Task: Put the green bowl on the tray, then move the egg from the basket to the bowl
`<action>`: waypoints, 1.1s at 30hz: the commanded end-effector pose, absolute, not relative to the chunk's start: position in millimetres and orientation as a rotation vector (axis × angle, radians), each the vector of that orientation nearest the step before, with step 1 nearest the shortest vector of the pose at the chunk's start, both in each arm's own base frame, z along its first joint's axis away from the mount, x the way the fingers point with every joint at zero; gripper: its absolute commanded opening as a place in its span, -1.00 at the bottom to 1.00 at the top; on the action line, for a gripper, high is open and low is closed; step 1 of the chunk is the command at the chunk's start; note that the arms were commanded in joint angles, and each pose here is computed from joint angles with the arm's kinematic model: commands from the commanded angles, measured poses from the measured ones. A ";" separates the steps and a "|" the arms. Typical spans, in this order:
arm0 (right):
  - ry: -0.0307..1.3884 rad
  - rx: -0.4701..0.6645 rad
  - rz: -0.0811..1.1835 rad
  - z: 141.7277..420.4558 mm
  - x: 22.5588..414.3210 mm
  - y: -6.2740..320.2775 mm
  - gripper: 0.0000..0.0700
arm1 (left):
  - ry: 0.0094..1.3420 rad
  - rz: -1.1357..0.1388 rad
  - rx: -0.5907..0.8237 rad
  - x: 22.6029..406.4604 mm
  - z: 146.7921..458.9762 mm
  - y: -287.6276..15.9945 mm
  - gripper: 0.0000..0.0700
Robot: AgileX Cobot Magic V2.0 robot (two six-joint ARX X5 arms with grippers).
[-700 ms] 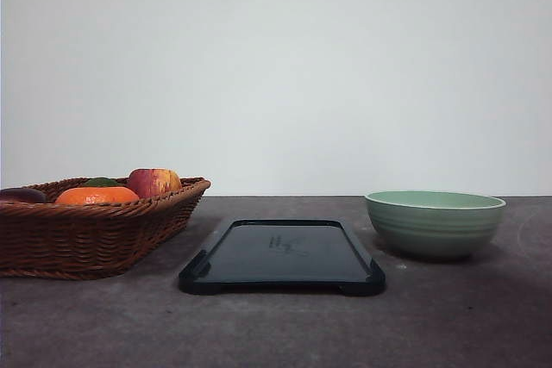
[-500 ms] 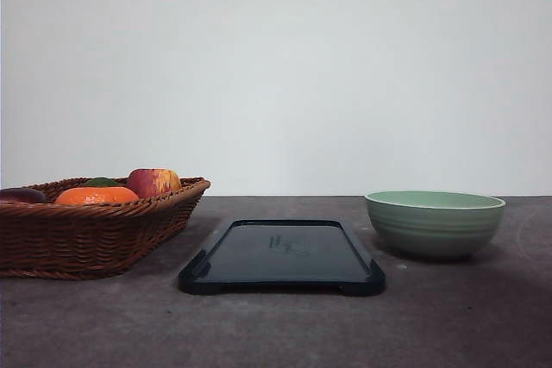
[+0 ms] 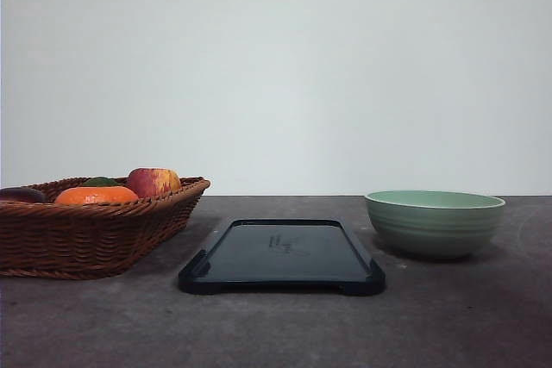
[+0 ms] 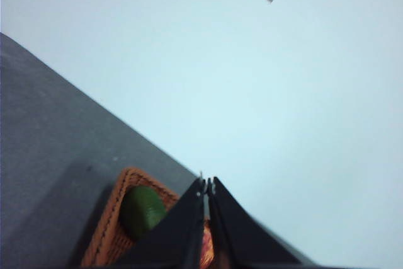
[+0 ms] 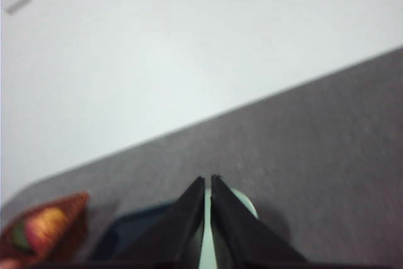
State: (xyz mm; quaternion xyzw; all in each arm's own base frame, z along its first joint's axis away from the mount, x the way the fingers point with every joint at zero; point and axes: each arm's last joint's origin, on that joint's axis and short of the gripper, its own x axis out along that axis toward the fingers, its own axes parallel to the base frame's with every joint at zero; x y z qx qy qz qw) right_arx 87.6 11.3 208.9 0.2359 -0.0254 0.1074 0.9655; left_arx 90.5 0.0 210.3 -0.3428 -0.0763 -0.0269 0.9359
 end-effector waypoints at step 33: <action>0.511 -0.202 0.681 265.2 145.6 60.8 -0.98 | 0.564 -0.647 0.164 171.2 311.4 -45.3 -0.98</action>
